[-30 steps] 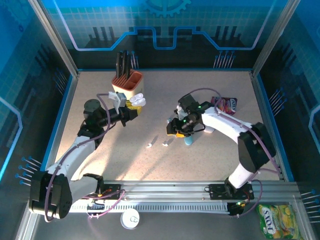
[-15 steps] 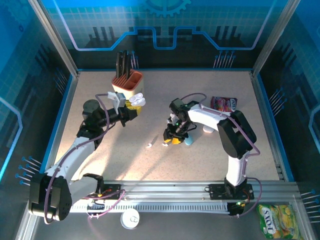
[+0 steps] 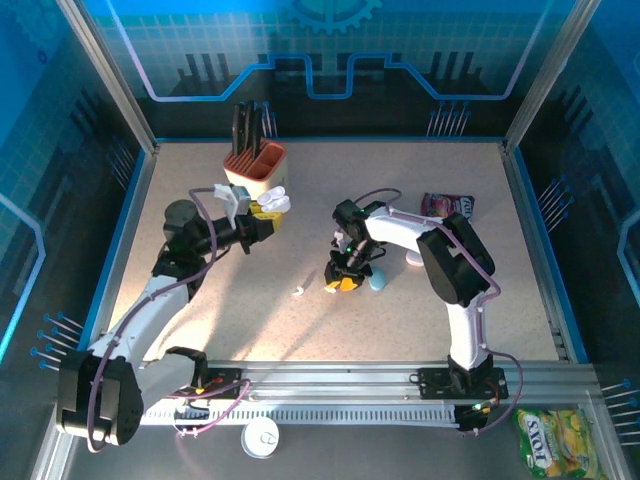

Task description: Insert wireless bluetooth earbuds into charging case

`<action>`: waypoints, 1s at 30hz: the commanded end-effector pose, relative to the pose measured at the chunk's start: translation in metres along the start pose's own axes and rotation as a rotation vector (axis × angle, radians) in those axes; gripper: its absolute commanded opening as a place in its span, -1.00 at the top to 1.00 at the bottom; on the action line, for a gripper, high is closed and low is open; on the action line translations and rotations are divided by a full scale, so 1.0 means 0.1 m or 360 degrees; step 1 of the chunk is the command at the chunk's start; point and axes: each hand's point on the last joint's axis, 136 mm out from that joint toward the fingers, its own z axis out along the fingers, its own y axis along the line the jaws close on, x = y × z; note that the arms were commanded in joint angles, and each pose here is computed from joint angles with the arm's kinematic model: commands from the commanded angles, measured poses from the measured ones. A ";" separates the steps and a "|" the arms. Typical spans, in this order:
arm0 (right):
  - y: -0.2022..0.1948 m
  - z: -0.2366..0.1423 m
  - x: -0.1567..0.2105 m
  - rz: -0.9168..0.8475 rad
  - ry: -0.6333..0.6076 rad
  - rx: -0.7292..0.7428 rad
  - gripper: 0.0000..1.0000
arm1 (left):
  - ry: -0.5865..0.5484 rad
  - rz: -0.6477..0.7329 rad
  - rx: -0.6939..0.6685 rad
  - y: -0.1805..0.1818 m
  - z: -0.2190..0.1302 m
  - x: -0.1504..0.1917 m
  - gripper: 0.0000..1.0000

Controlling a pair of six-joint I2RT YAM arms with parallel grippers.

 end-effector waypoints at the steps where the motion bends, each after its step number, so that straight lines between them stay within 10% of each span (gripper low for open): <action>1: -0.01 0.07 0.04 -0.0011 0.0054 0.0043 0.33 | 0.0007 0.0024 0.0040 -0.07 -0.04 0.02 0.70; 14: -0.05 0.04 -0.09 -0.0074 0.0025 0.0113 0.57 | 0.0031 0.0013 0.0046 -0.08 -0.05 0.06 0.70; 30: -0.34 -0.38 -0.38 -0.0825 0.0104 0.0662 0.60 | 0.0056 0.0009 0.0045 -0.09 -0.06 0.12 0.70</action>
